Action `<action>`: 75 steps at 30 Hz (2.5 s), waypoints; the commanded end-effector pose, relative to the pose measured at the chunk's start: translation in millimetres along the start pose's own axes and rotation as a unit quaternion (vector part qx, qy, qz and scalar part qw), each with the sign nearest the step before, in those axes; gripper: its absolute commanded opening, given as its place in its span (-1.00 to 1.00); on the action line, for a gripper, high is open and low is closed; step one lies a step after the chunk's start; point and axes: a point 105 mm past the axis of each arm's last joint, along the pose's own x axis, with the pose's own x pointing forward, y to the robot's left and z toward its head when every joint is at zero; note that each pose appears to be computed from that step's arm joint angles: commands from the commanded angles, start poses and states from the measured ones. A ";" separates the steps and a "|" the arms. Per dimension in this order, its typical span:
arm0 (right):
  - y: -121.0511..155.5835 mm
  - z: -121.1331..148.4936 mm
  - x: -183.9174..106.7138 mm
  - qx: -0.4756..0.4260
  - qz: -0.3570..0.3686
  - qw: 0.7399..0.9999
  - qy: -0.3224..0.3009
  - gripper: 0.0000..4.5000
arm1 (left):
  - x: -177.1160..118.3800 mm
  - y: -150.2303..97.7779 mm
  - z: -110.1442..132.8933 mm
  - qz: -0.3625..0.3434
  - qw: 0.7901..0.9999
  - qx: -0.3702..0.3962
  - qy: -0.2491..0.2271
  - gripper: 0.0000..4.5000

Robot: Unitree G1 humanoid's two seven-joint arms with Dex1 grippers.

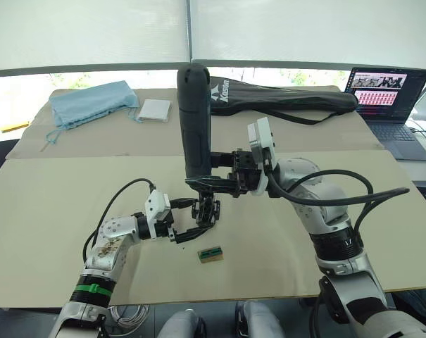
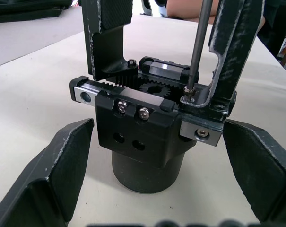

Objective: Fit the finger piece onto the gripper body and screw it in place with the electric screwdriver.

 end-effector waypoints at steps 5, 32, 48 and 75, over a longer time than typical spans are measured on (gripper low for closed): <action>4.8 4.2 2.1 -0.017 0.005 1.000 0.000 -0.15 | 7.0 0.1 6.1 -0.009 0.999 0.031 0.010 1.00; 3.3 4.5 2.3 -0.019 0.004 1.000 0.002 -0.15 | 31.5 7.7 -10.2 -0.018 0.999 0.032 0.021 1.00; 1.5 1.4 1.3 -0.017 -0.002 1.000 0.008 -0.15 | 29.8 5.1 -22.5 -0.028 0.998 0.035 0.043 0.10; 8.3 -44.9 1.7 0.045 -0.032 0.997 0.059 -0.15 | 33.1 1.9 -22.7 -0.025 0.999 0.021 0.042 0.10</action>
